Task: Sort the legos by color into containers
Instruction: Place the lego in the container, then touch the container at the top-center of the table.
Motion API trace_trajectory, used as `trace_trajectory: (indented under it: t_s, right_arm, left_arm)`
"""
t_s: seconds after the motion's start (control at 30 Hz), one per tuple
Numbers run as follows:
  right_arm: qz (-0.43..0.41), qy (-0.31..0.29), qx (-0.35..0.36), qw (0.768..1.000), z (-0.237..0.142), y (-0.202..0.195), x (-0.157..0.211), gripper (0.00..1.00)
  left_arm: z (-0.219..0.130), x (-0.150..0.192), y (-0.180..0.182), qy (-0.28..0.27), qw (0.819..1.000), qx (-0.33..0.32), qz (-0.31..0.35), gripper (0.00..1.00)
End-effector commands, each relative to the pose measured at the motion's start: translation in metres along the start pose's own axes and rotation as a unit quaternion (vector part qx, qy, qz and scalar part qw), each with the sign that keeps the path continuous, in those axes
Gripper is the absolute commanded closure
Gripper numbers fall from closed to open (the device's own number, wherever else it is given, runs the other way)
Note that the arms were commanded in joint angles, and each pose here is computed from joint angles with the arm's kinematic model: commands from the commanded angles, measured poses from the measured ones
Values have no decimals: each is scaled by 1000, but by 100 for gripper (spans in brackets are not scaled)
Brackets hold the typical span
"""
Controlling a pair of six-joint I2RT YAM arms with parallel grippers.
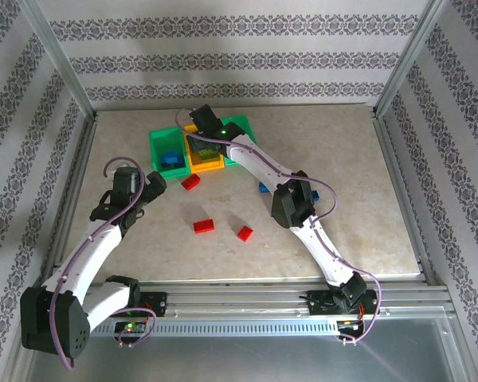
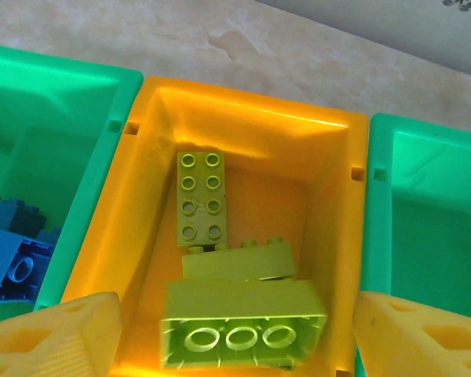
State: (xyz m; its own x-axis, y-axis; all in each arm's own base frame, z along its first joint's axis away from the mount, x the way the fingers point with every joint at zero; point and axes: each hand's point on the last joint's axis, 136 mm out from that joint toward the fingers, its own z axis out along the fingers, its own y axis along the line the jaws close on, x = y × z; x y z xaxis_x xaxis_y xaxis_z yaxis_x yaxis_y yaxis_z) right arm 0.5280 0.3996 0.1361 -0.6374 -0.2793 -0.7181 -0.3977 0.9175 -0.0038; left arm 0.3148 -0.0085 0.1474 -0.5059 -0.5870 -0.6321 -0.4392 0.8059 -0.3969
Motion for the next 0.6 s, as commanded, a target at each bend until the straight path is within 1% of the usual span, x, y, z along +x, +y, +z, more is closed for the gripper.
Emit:
trace_trajectory:
  t_s: [0.0, 0.2, 0.33, 0.4, 0.57]
  right_arm:
    - [3, -16, -6, 1000, -2, -1, -11, 21]
    - [3, -28, -8, 1000, -18, -2, -24, 20]
    - [23, -30, 7, 999, -27, -11, -27, 28]
    - [39, -23, 24, 999, -28, -19, -22, 32]
    - [76, 4, 57, 995, -31, -41, -5, 37]
  left_arm:
    - [-3, -3, 0, -2, 1000, 6, 6, 0]
    - [-5, -6, -2, -5, 1000, 6, 8, 0]
    - [-5, -7, -3, -6, 1000, 7, 9, 0]
    - [-5, -7, -3, -5, 1000, 8, 10, 0]
    - [-3, -5, -12, 2, 999, 29, 17, 0]
